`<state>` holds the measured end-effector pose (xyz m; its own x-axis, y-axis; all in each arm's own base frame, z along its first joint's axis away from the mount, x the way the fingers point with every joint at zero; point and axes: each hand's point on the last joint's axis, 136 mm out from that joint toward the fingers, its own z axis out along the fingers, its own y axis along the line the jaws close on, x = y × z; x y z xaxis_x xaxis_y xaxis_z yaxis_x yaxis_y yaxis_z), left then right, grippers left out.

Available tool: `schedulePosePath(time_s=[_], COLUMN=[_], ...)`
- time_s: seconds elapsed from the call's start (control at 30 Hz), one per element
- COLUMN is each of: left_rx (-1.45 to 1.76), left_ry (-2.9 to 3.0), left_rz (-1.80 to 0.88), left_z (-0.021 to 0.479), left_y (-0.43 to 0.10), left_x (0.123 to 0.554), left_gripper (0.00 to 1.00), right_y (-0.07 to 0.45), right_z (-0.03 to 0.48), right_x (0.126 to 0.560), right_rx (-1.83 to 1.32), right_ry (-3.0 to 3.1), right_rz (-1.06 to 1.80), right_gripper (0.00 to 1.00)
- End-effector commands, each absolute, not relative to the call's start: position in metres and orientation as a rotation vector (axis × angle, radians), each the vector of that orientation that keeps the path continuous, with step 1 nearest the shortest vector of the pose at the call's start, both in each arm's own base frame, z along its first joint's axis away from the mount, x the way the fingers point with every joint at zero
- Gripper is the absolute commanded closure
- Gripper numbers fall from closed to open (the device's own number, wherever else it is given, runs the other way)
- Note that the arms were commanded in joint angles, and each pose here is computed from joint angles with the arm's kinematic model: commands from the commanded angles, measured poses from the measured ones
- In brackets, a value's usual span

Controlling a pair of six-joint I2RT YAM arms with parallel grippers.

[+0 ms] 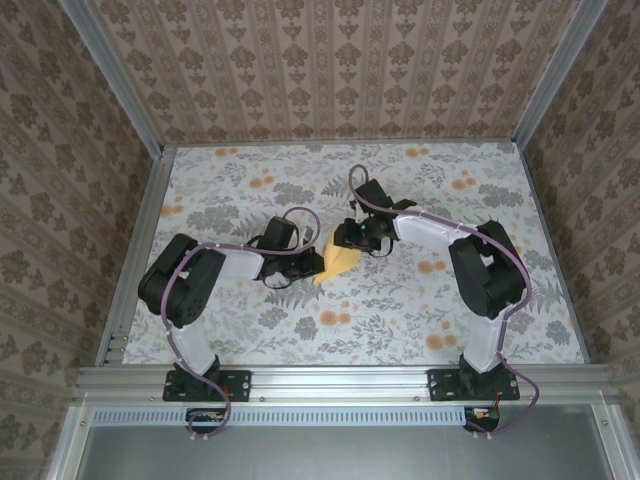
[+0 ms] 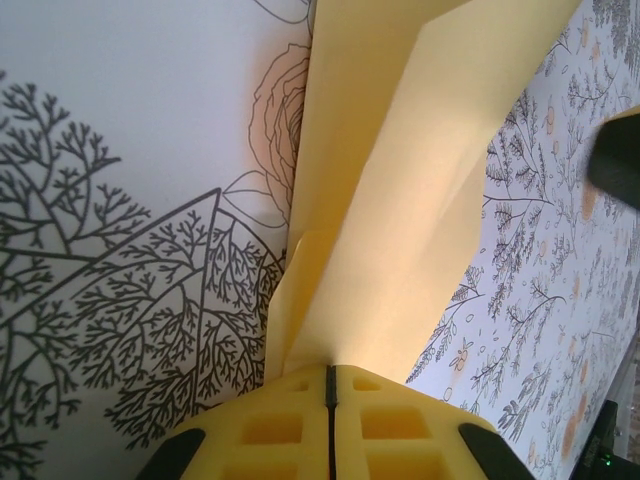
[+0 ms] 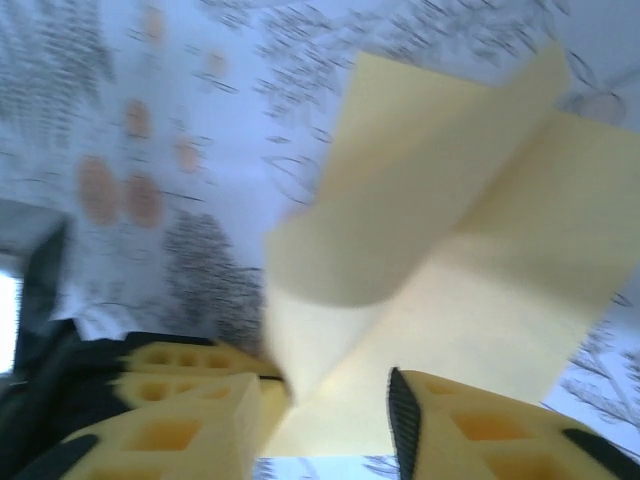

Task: Fold a paper plane with a square sheet of paper (pick it up from the middle)
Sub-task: Fourth fold the wing at the center of the table.

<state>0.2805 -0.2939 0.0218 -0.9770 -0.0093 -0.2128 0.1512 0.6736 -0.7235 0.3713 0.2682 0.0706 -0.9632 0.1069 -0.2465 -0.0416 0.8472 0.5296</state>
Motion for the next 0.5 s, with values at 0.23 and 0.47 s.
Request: schedulePosePath(time_s=[0.23,0.47], left_rx=[0.087,0.086], left_ry=[2.767,2.767], left_rz=[-1.134,-1.134], left_z=[0.004,0.006], left_y=[-0.284,-0.284], left_x=[0.273,0.273], left_gripper=[0.94,0.94], right_y=[0.298,0.300], right_z=[0.053,0.037], right_x=[0.369,0.370], right_rx=[-0.006,-0.007], right_ry=[2.765,2.797], right_rz=[1.011,1.017], right_gripper=[0.74,0.78])
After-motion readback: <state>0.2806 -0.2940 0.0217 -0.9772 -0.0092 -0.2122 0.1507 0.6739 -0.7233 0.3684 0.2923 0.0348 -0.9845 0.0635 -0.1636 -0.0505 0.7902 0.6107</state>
